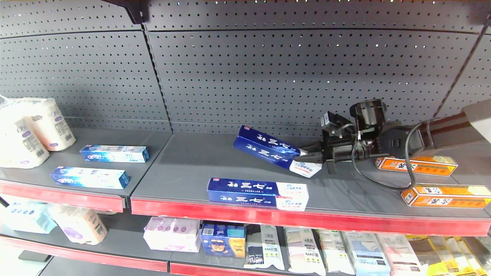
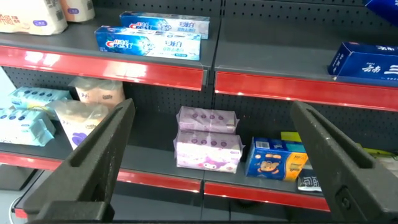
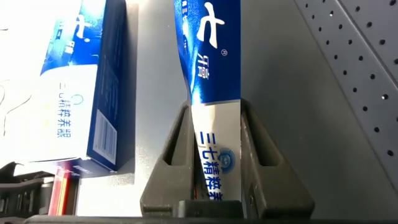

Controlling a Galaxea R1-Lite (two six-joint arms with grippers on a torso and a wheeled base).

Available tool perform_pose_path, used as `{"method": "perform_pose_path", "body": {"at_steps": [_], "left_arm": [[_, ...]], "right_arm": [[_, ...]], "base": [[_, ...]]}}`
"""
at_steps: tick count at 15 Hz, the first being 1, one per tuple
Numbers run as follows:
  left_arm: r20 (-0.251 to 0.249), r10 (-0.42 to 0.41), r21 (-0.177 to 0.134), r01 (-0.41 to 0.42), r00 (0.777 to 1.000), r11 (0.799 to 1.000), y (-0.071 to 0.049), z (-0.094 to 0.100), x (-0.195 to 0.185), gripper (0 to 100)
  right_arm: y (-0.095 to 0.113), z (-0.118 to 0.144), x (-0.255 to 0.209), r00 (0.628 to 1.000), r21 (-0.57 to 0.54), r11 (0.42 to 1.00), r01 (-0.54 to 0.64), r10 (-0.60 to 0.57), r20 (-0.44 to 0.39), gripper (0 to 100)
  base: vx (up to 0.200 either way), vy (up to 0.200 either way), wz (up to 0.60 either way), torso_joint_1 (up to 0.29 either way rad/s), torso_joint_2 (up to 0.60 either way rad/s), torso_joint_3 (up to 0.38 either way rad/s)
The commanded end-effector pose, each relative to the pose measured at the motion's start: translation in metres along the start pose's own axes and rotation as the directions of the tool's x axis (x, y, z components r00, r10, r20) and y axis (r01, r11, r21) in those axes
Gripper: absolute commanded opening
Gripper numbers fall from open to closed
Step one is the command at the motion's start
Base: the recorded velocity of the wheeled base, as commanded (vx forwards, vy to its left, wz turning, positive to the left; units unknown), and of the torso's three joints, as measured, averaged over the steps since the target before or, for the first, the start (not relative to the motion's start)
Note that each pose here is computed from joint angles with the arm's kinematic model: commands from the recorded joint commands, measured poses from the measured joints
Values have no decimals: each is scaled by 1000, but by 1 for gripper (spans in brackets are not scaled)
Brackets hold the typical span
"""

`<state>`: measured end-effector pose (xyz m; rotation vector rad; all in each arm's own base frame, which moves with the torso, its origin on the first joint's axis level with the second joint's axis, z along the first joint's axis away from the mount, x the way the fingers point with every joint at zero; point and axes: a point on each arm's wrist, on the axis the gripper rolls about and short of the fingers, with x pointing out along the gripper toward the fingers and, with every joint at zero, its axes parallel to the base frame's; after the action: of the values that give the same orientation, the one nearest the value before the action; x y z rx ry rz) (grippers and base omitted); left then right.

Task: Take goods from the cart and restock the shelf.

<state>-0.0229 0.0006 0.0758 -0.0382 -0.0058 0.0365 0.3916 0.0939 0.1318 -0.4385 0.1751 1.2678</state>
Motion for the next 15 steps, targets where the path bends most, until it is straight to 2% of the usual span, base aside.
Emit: {"method": "perform_pose_path", "body": {"at_steps": [1,14,15], "left_arm": [[0,0,0,0,1000,1000,0,0,0,100],[0,0,0,0,1000,1000,0,0,0,100],[0,2,0,-2,1000,1000,0,0,0,100]], "right_arm": [[0,1,0,1000,0,1000,0,0,2,0],[1,-1,0,1000,5,1000,-5,5,2,0],[1,-1,0,1000,5,1000,-5,5,2,100]], "base": [[0,0,0,0,0,0],[0,0,0,0,0,0],[0,0,0,0,0,0]]}}
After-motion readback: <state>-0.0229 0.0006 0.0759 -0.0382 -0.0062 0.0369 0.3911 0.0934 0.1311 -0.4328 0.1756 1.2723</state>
